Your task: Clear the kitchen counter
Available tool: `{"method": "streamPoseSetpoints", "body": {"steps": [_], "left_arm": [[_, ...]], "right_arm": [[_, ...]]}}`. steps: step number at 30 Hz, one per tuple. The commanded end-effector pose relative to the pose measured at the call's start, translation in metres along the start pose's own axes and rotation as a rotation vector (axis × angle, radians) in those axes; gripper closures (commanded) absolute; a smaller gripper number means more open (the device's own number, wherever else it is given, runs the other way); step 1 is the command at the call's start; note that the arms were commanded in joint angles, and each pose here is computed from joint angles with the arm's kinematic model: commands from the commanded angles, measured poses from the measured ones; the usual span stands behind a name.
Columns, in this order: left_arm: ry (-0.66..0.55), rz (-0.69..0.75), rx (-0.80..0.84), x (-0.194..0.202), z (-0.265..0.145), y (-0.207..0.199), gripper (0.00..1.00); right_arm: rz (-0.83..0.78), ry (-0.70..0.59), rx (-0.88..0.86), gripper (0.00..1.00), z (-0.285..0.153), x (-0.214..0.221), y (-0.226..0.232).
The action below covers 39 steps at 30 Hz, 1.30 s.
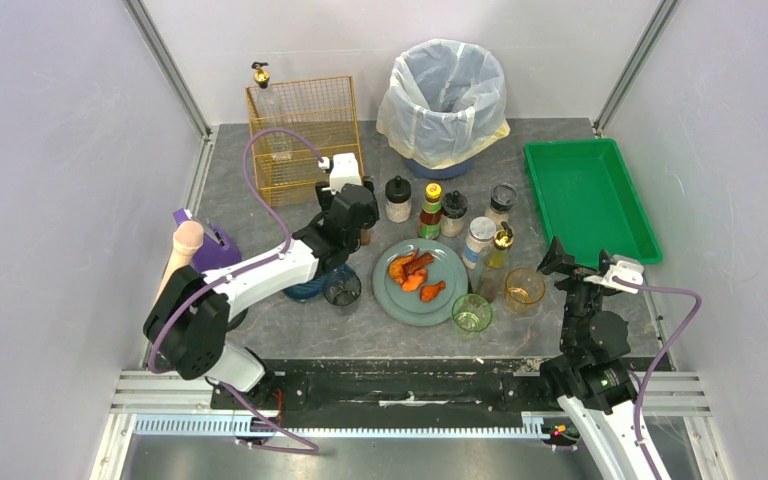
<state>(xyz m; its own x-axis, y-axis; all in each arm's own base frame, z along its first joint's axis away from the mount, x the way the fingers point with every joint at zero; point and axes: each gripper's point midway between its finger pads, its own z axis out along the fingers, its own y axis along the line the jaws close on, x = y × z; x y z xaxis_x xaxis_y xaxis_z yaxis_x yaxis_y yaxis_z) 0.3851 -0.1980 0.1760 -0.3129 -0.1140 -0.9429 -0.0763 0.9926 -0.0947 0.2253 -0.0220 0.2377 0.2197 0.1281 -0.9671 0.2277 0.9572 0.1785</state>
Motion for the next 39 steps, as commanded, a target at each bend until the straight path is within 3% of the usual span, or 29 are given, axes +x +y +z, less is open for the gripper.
{"method": "streamPoseSetpoints", "body": {"steps": [1, 9, 22, 33, 39], "left_arm": [[-0.057, -0.021, 0.038, -0.024, 0.0, -0.011, 0.32], [-0.062, -0.003, 0.071, -0.047, -0.014, -0.013, 0.68], [-0.11, 0.012, 0.147, -0.157, -0.048, -0.018, 0.98], [-0.282, -0.025, 0.091, -0.271, -0.043, 0.025, 0.98], [-0.353, -0.033, 0.035, -0.313, -0.021, 0.049, 0.98]], "right_arm": [[0.116, -0.181, -0.003, 0.02, -0.016, -0.052, -0.01], [0.115, -0.18, -0.004, 0.02, -0.016, -0.051, -0.009], [0.115, -0.181, 0.001, 0.02, -0.016, -0.052, -0.01], [0.107, -0.183, 0.013, 0.02, -0.015, -0.051, -0.012], [0.096, -0.184, 0.017, 0.02, -0.015, -0.049, -0.013]]}}
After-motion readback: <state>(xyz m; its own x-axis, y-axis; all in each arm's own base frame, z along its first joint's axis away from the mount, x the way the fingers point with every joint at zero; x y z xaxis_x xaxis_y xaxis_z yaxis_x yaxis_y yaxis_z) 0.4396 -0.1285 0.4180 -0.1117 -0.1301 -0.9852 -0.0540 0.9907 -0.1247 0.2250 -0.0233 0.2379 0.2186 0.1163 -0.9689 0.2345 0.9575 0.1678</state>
